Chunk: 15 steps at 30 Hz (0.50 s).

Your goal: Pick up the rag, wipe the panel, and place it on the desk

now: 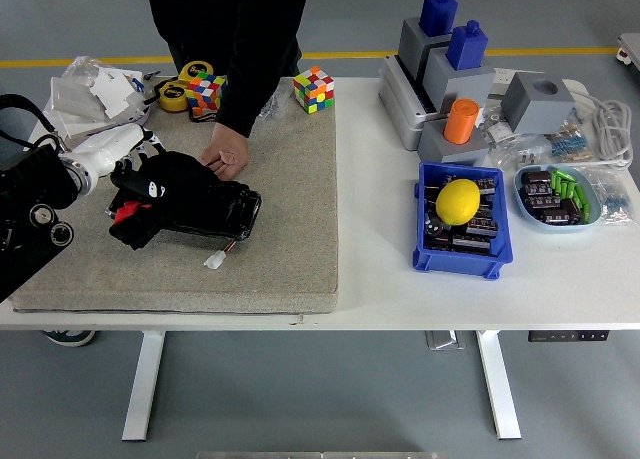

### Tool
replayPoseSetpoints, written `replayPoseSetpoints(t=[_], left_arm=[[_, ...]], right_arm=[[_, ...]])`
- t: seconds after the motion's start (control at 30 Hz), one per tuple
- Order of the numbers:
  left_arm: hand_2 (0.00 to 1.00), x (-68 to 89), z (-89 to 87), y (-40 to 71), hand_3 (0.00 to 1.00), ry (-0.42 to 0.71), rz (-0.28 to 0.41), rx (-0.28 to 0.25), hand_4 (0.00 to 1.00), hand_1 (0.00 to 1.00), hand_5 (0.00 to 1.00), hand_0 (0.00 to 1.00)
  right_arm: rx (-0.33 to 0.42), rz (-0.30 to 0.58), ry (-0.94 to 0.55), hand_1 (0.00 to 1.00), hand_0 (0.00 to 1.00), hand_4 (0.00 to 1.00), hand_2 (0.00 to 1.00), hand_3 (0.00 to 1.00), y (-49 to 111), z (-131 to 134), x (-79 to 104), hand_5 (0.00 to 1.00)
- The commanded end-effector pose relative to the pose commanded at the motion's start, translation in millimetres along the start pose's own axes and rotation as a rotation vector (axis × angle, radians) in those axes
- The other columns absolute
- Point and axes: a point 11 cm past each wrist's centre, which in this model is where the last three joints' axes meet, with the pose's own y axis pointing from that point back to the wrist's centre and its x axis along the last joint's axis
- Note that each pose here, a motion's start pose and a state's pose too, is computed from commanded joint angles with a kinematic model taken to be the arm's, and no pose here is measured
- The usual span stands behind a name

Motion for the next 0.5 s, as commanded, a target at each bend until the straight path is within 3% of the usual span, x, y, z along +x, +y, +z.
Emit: replayPoseSetpoints(t=[0.5], left_arm=[[0.379,16.2,-27.8,2.1,0.591,0.022,0.043,0.055,0.687,0.185,0.050,0.261]], right_arm=[[-0.005,-0.001,0.000,0.680,0.731,0.998,0.684,0.612,0.0,1.3,0.2,0.544]])
